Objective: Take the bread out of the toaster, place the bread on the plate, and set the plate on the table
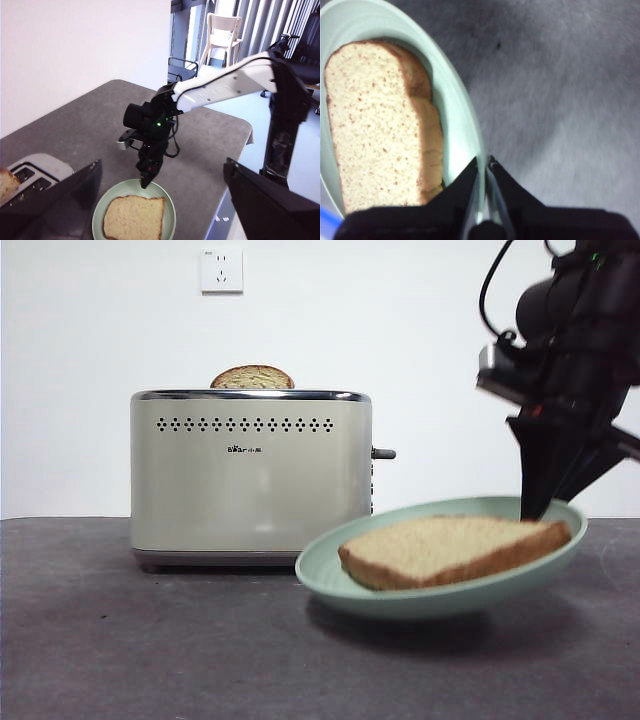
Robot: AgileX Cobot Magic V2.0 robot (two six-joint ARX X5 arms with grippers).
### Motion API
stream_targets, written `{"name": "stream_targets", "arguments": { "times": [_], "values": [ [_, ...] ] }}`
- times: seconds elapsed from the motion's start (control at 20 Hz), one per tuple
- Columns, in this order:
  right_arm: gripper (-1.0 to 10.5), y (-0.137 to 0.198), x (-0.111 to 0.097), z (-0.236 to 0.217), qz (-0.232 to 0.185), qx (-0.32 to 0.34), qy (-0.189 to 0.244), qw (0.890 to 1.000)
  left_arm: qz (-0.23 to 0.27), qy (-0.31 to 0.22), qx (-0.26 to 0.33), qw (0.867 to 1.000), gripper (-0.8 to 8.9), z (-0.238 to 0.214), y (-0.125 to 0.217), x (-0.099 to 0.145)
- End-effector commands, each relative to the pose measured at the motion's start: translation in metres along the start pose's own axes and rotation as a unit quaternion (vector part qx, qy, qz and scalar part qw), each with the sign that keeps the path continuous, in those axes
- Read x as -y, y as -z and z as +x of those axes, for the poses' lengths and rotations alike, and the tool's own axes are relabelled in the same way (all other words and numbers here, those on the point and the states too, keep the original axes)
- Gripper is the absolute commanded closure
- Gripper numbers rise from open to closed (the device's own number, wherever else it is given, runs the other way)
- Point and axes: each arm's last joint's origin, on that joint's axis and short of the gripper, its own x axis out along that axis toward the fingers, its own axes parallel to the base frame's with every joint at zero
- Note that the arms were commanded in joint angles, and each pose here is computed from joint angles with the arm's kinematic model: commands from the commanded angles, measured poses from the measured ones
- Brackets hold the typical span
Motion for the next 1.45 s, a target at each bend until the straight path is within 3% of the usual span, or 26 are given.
{"name": "stream_targets", "arguments": {
  "times": [0.05, 0.4, 0.5, 0.7, 0.9, 1.15, 1.3, 1.45],
  "values": [
    [9.6, -0.004, 0.004, 0.015, 0.0, -0.011, -0.008, 1.0, 0.006, 0.0, 0.0, 1.0, 4.06, -0.006, 0.002, 0.001],
    [9.6, -0.008, 0.015, 0.044, 0.011, -0.043, -0.007, 0.999, 0.005, 0.0, -0.009, 1.0, 4.06, -0.007, 0.004, 0.001],
    [9.3, -0.01, 0.016, 0.044, 0.009, -0.035, -0.004, 0.999, 0.005, 0.0, -0.01, 1.0, 4.06, -0.007, 0.004, 0.001],
    [7.3, -0.009, 0.021, 0.043, 0.016, -0.036, 0.027, 0.999, 0.004, 0.0, -0.012, 1.0, 4.06, -0.007, 0.005, 0.001],
    [7.2, -0.009, 0.023, 0.033, 0.038, -0.024, 0.033, 0.998, 0.005, -0.005, -0.012, 1.0, 4.07, -0.007, 0.004, 0.001],
    [7.2, -0.002, -0.008, -0.042, -0.005, 0.098, 0.019, 0.995, 0.03, -0.109, -0.023, 0.993, 4.09, -0.004, 0.005, -0.006],
    [7.2, 0.018, -0.034, -0.096, -0.038, 0.187, 0.003, 0.982, 0.038, -0.156, -0.038, 0.986, 4.09, 0.001, 0.009, -0.009],
    [7.2, 0.044, -0.057, -0.135, -0.066, 0.255, -0.008, 0.965, 0.044, -0.252, -0.039, 0.966, 4.09, 0.021, 0.03, -0.018]
  ]
}}
